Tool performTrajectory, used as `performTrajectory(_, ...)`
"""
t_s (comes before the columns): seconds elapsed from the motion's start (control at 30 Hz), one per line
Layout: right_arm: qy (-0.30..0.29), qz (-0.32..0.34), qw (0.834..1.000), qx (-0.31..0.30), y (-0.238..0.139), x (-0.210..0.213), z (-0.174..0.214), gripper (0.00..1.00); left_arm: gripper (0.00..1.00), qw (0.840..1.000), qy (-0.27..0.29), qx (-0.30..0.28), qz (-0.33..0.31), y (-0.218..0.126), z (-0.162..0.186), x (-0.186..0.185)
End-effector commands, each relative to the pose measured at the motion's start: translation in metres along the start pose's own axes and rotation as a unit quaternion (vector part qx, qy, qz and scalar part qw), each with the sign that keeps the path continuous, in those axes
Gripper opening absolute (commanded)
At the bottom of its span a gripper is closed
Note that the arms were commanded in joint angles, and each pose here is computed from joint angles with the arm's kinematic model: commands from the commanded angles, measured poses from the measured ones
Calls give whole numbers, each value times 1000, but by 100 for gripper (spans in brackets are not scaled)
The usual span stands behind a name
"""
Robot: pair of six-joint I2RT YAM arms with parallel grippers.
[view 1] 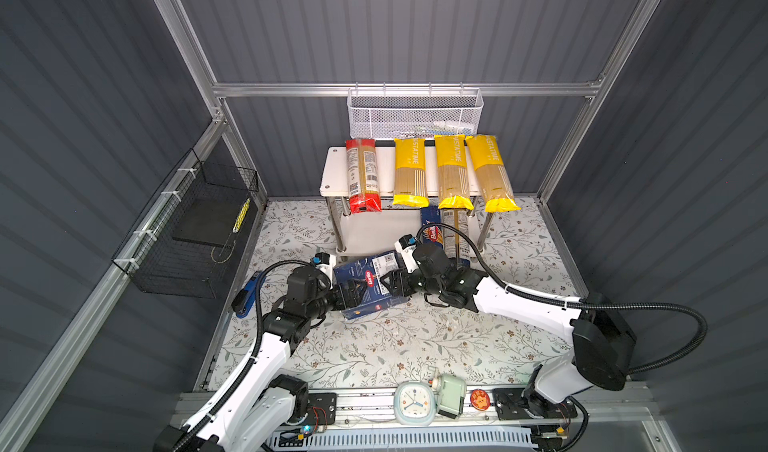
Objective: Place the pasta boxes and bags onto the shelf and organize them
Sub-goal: 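Lift and carry the wide box with both grippers toward the lower shelf tier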
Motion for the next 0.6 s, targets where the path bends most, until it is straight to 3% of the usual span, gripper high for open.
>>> performTrajectory(0.0, -29, -100, 991, -85, -12, 46, -53, 74, 99, 985, 82, -22, 149, -16, -26, -74)
performTrajectory(0.57, -18, -80, 992, -93, -8, 24, -50, 75, 99, 982, 104, -52, 147, 7, -53, -82)
Point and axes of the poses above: each gripper's point midway between its finger pads, its own y axis out along the fingers, its own x axis along the line the jaws close on, z = x × y, the point moved 3 cm from there along -y, back along the fingers, and after that the axes turned 15 degrees about -y, right-handed, at the moved point
